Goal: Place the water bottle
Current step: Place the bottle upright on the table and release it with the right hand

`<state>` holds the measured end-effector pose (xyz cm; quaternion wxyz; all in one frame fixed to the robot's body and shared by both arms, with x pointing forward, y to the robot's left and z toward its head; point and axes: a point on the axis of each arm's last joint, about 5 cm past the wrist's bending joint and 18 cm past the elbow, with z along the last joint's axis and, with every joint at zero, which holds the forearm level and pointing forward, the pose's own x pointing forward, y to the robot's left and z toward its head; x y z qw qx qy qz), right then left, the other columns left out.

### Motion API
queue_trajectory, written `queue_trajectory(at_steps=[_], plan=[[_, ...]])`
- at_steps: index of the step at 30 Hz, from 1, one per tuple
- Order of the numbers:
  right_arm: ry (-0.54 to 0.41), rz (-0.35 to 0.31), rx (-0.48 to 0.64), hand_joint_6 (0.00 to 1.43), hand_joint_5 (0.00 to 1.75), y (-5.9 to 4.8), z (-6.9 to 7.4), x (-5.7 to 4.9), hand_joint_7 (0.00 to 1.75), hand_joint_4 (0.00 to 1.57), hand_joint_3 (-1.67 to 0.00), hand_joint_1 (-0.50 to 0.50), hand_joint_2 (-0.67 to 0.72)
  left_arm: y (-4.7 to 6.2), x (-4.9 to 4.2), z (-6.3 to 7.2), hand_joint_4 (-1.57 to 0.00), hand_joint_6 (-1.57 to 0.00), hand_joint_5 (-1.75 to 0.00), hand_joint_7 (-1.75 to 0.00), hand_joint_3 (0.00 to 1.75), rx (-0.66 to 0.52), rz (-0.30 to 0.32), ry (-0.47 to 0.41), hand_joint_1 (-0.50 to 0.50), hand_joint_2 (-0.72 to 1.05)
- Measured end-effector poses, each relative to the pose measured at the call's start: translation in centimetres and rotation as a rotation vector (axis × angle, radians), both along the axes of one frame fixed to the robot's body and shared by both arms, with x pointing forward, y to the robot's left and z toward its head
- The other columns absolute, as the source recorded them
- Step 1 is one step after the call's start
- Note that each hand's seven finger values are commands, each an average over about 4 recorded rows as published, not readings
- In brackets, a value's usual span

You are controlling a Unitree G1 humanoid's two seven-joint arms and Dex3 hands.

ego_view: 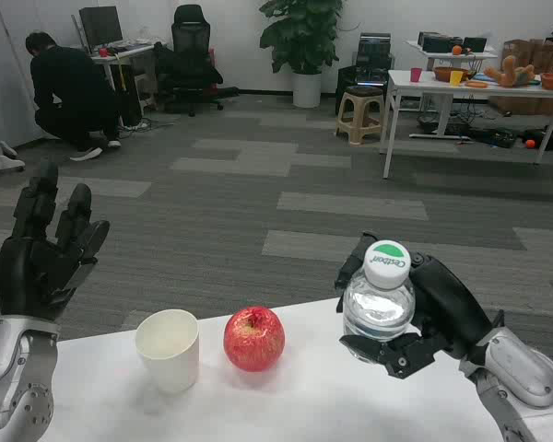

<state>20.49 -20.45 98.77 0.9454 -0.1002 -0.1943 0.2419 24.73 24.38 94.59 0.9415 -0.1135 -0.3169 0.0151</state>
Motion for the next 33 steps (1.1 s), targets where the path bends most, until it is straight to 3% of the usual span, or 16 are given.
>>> queue_trajectory(at_steps=[7, 22, 33], plan=[[0.0, 0.027, 0.014, 1.26, 1.45, 0.5, 0.0, 0.2, 1.47, 1.34, -1.35, -0.25, -0.6, -0.1, -0.12, -0.3, 0.0, 0.0, -0.03, 0.0, 0.09, -0.006, -0.001, 0.008, -0.5, 1.05], [0.004, 0.011, -0.003, 1.26, 1.45, 0.4, -0.1, 0.3, 1.47, 1.34, -1.35, -0.25, -0.6, 0.1, -0.52, -0.7, 0.0, 0.0, 0.0, 0.0, 0.09, -0.007, 0.009, 0.025, -0.5, 1.05], [0.083, 0.026, -0.032, 1.26, 1.45, 0.4, -3.3, 1.3, 1.47, 1.37, -1.35, -0.25, -0.6, 0.1, -0.7, -1.0, 0.0, 0.0, 0.0, 0.0, 0.07, -0.008, 0.009, 0.035, -0.5, 1.05]])
